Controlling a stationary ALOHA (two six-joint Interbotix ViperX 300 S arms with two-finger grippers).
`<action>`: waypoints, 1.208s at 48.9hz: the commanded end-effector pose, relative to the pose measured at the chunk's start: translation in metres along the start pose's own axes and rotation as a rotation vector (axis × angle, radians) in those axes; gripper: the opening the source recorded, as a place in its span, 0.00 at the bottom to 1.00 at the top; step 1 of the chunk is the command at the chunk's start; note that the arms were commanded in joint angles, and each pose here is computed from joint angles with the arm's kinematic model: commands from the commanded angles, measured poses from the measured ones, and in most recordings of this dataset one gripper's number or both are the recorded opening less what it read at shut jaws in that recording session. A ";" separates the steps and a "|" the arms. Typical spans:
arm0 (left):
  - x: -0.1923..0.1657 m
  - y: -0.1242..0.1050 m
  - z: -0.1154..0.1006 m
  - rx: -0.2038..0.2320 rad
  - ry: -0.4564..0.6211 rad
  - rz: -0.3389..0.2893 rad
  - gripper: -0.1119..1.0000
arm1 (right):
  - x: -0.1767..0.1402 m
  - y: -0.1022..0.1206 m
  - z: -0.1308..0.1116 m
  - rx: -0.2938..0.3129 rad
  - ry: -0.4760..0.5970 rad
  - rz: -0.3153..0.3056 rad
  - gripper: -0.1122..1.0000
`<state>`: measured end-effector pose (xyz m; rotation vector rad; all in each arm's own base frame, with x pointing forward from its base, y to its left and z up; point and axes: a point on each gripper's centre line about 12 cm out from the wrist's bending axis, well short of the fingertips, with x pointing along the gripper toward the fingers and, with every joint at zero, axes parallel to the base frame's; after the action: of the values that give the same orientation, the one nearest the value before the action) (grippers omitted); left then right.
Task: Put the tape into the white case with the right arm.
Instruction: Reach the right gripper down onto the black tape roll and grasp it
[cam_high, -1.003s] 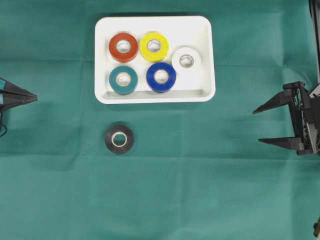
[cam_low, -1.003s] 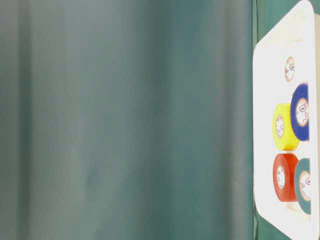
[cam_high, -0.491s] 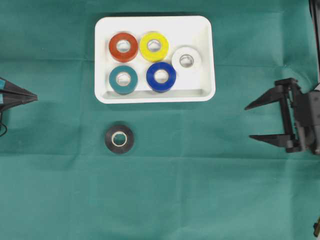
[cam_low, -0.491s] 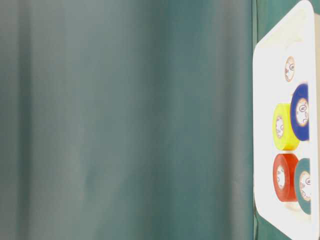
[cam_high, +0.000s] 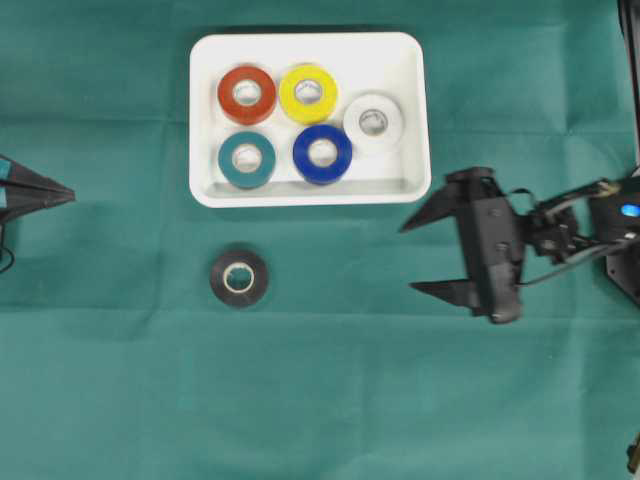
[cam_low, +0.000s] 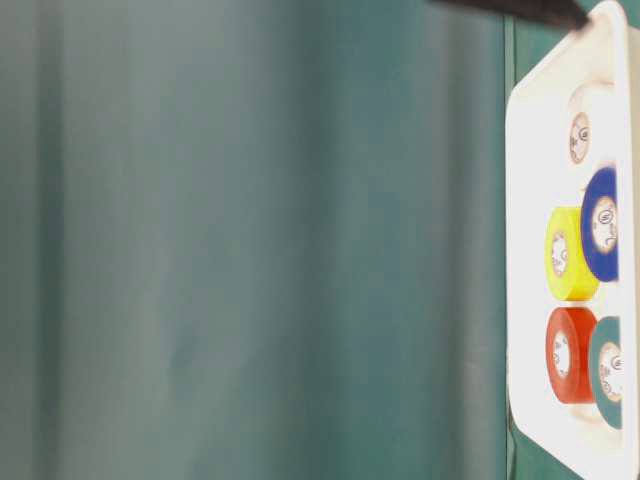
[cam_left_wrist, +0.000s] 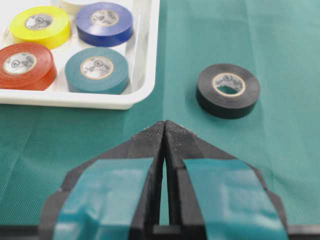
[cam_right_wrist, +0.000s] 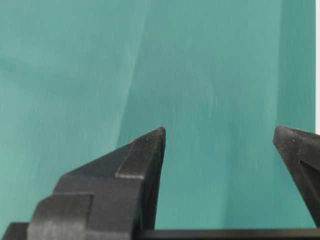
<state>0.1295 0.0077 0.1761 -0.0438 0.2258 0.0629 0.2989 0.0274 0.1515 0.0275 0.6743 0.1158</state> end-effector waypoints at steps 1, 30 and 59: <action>0.000 0.000 0.006 0.001 -0.015 0.003 0.11 | 0.014 0.003 0.022 -0.013 -0.042 0.018 0.68; 0.000 0.000 0.006 -0.001 -0.014 0.003 0.11 | 0.107 0.013 0.079 -0.039 -0.105 0.084 0.68; 0.000 0.000 0.006 0.001 -0.014 0.003 0.11 | 0.158 0.018 0.100 -0.052 -0.097 0.067 0.68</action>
<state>0.1296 0.0077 0.1767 -0.0422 0.2243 0.0628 0.4743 0.0652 0.1183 0.0090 0.6053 0.2016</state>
